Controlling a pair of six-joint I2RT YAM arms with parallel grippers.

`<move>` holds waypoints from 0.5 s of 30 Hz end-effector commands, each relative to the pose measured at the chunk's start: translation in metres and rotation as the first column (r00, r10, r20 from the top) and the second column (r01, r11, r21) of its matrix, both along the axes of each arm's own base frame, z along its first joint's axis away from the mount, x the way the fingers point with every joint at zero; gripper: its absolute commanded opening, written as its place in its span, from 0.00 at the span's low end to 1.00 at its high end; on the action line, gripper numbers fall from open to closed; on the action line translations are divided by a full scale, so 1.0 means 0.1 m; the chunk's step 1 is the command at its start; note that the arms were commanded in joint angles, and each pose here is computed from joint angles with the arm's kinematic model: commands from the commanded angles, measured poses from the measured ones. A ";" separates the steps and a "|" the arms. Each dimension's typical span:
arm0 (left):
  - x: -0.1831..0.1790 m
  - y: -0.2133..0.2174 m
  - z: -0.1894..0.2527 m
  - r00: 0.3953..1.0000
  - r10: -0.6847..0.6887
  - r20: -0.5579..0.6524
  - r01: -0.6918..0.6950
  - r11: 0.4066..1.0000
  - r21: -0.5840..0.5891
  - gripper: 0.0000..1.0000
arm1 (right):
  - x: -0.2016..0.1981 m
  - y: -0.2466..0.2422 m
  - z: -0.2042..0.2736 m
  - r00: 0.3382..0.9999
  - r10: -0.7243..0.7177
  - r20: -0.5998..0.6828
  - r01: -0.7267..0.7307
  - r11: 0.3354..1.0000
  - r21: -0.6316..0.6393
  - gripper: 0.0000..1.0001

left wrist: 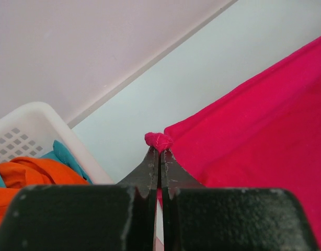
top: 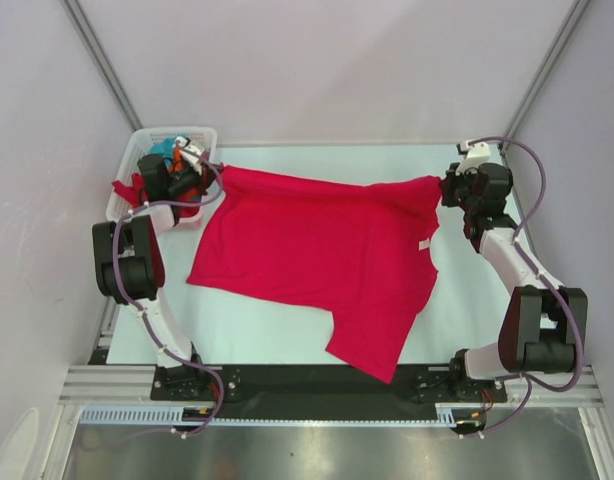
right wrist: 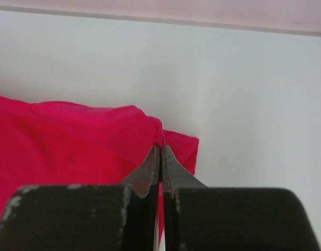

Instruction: Fold and stack the t-shirts

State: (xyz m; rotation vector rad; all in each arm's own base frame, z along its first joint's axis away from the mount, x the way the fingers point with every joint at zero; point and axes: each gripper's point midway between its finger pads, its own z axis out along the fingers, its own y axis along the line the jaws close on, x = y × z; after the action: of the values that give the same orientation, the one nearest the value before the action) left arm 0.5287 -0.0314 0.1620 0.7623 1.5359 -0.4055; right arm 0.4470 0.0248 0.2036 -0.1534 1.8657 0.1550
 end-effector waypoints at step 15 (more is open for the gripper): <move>0.60 0.02 0.36 0.995 0.094 0.030 -0.091 0.992 -0.092 0.00 | 1.12 -0.27 0.32 0.996 0.015 0.082 -0.013 0.999 -0.032 0.00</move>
State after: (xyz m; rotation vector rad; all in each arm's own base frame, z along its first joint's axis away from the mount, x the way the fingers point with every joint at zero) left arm 0.5694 -0.0265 0.1837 0.6530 1.5208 -0.3994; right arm 0.5331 0.0091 0.2312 -0.1705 1.8132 0.1498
